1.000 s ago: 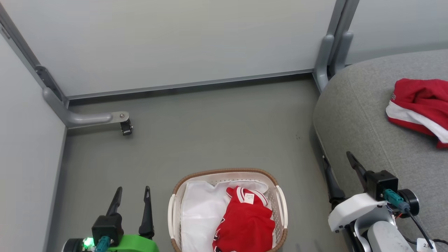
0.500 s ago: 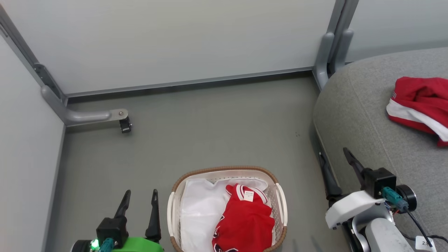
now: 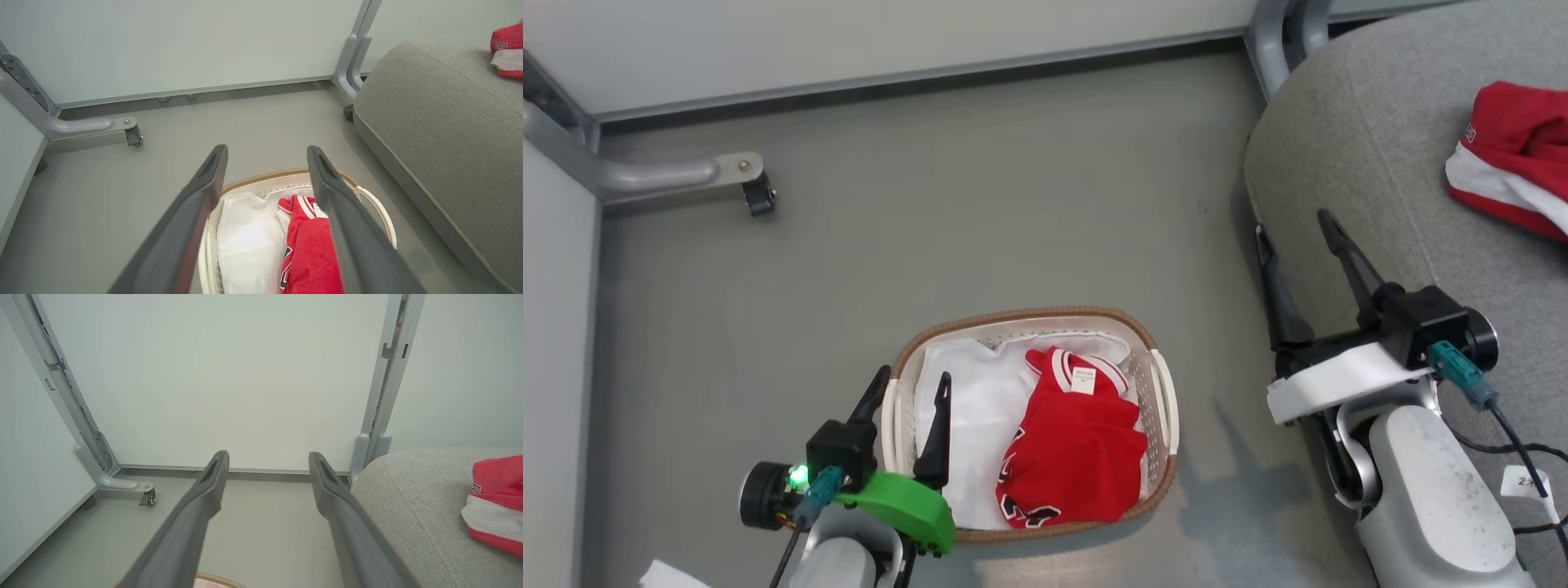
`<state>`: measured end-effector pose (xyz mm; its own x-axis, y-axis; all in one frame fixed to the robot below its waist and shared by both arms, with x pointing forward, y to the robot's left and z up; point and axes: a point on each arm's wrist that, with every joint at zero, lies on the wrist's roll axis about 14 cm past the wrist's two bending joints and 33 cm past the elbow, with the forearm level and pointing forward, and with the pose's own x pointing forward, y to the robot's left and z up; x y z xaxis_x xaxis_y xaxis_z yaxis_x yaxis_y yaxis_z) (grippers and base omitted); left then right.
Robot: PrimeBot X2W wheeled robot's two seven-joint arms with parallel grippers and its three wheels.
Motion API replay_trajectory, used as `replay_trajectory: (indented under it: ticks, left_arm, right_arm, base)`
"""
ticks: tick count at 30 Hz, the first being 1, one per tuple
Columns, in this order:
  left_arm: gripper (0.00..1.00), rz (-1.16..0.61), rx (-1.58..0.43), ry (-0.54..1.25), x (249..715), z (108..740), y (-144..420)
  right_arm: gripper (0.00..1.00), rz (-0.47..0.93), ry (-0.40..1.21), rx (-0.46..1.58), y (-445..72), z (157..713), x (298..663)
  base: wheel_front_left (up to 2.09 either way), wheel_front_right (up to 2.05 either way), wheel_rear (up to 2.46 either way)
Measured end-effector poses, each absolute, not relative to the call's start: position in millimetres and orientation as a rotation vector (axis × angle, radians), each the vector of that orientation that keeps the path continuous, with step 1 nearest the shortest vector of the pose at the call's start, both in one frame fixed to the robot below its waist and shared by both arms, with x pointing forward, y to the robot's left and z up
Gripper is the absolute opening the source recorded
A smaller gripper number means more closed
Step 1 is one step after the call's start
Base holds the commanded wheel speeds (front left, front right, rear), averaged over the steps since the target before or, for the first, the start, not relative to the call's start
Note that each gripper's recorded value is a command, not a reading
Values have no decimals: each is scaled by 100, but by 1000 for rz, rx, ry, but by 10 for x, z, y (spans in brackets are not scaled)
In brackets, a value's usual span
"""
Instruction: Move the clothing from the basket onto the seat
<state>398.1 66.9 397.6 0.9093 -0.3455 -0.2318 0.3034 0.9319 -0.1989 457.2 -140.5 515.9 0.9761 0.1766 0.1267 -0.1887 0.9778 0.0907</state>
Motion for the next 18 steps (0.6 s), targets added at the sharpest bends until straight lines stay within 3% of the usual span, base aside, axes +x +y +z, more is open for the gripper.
replay_trajectory:
  ticks: [18]
  left_arm:
    - [100, -535, -168, 481, 4332, 3069, 57]
  right_arm:
    - [100, 142, -113, 117, -1603, 4857, 5094]
  base:
    - [0, 0, 0]
